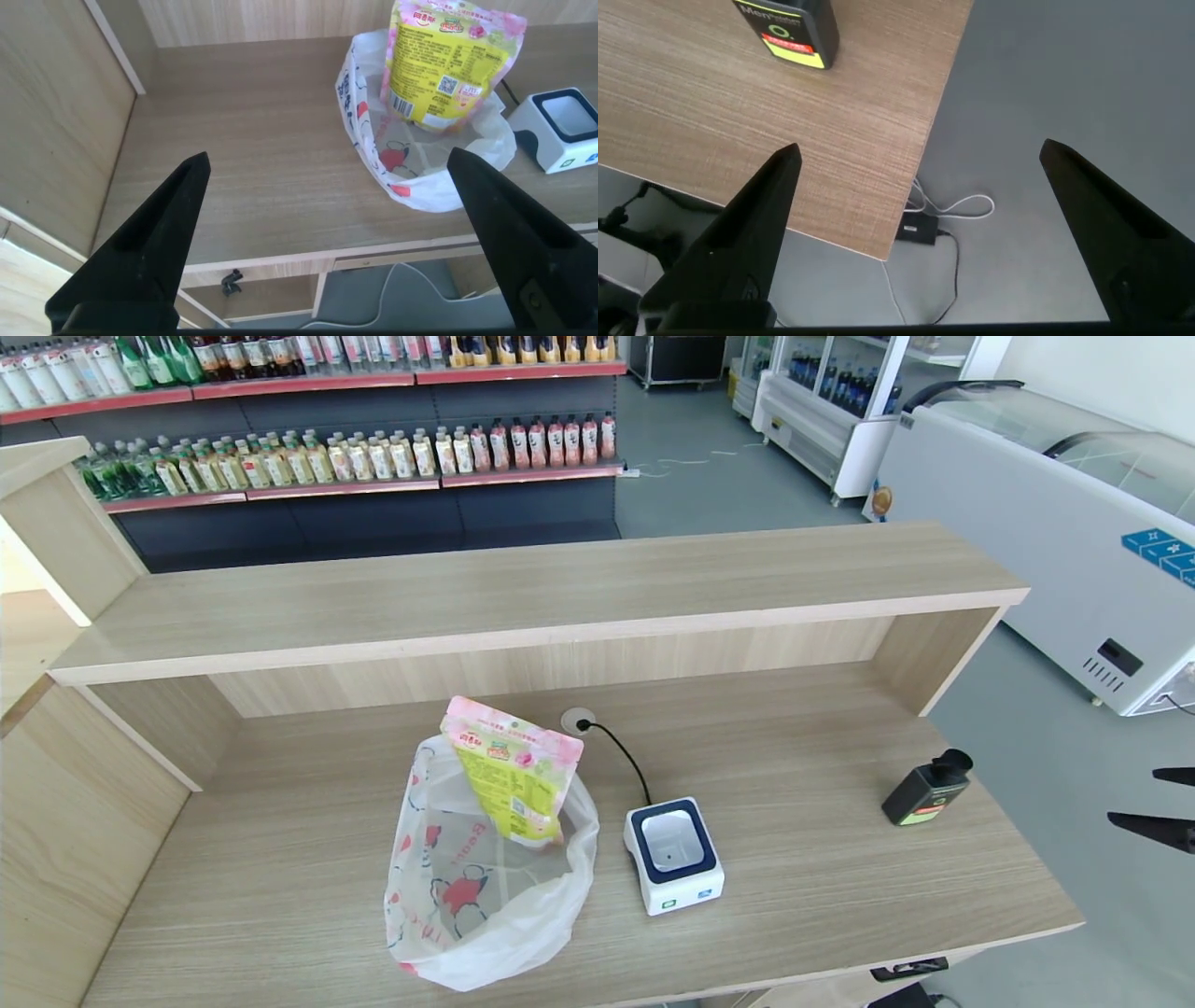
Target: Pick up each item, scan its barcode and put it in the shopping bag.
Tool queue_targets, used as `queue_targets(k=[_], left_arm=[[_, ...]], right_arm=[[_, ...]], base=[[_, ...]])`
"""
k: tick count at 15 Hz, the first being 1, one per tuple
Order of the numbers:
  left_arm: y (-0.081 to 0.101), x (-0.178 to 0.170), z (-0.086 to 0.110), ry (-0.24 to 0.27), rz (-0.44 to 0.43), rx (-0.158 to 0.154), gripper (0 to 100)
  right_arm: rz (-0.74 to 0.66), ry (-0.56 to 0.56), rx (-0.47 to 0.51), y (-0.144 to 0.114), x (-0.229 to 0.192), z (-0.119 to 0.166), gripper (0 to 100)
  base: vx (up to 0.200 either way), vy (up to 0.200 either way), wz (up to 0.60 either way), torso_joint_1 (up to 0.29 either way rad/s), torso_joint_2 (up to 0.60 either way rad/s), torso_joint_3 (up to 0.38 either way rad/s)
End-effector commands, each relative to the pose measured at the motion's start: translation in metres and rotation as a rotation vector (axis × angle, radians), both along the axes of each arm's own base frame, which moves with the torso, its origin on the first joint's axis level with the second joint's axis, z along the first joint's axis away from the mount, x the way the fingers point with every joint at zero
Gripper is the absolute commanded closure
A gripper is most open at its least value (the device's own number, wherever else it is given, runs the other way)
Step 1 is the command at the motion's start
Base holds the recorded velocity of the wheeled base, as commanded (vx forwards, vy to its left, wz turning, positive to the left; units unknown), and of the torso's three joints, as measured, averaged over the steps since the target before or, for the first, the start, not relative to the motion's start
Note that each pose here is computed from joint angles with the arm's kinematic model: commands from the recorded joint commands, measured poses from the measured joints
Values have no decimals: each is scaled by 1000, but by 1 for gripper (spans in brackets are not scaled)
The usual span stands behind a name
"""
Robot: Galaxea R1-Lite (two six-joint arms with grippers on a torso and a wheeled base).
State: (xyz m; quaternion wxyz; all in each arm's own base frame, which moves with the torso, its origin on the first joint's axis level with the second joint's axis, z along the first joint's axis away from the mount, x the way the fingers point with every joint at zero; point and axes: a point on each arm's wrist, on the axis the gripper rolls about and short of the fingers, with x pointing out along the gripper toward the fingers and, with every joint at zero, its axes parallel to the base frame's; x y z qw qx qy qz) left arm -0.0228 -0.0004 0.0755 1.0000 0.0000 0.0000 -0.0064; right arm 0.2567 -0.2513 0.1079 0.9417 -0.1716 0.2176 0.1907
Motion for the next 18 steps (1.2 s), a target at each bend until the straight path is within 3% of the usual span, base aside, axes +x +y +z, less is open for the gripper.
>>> queue_targets(k=[1,18], left_arm=[[0,0,0,0,0,2,0],[0,0,0,0,0,0,0]], right_arm=[[42,14,15,9,12,-8,0],[144,32,28,31,43,-29,0]], base=[[0,0,0,0,0,0],[0,0,0,0,0,0]])
